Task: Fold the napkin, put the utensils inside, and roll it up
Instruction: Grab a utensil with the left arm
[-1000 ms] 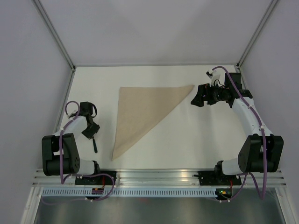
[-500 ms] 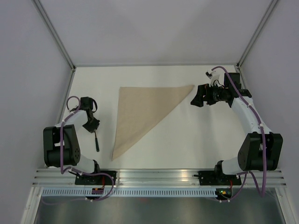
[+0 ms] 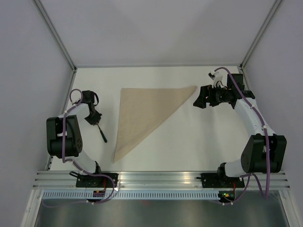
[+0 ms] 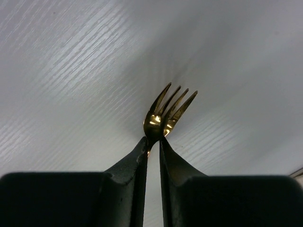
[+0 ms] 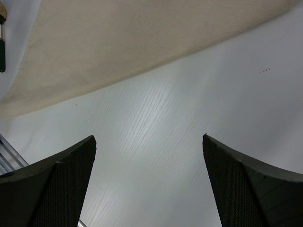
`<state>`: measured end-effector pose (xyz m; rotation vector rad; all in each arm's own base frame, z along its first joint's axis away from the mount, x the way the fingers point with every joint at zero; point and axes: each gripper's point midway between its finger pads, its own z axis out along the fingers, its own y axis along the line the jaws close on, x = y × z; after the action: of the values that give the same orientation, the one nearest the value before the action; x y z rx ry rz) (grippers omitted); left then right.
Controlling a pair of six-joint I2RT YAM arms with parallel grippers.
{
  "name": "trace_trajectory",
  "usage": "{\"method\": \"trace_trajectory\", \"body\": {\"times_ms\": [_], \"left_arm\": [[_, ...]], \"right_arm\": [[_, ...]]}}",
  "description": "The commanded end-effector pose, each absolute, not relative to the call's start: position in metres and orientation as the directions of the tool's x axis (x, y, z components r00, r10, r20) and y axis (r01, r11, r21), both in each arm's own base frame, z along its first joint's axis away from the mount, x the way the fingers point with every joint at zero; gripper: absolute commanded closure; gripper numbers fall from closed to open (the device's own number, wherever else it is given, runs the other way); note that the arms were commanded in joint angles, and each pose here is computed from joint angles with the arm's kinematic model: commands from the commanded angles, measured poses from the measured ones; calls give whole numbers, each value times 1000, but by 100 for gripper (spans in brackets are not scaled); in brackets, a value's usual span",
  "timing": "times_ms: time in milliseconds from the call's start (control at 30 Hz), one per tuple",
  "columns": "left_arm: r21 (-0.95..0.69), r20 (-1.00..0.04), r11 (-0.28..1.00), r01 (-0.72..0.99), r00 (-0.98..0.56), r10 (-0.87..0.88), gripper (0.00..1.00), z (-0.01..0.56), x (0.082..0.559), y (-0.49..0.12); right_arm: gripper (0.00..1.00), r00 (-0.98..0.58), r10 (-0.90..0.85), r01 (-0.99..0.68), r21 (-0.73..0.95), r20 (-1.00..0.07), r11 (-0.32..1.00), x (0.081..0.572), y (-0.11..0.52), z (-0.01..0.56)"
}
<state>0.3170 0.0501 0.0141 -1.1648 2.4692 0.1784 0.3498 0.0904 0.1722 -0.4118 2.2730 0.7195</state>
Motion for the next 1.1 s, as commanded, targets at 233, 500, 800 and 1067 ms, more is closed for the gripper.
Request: {"method": "trace_trajectory", "body": {"times_ms": [233,500,800,1067], "left_arm": [[-142,-440,716,-683,-605,-664,50,45,334,42],[-161,-346,740,-653,-665,-662,46,29,298,21],[-176,-323,734,-656,-666,-673,47,21,281,14],[-155,-308,738,-657,-677,-668,52,10,269,12]], "right_arm": [[2,-631,-113,-483,275,-768,831,358,80,195],[2,-615,-116,-476,251,-780,843,351,77,221],[2,-592,-85,-481,268,-801,835,332,82,254],[2,-585,-65,-483,282,-808,829,322,85,264]]}}
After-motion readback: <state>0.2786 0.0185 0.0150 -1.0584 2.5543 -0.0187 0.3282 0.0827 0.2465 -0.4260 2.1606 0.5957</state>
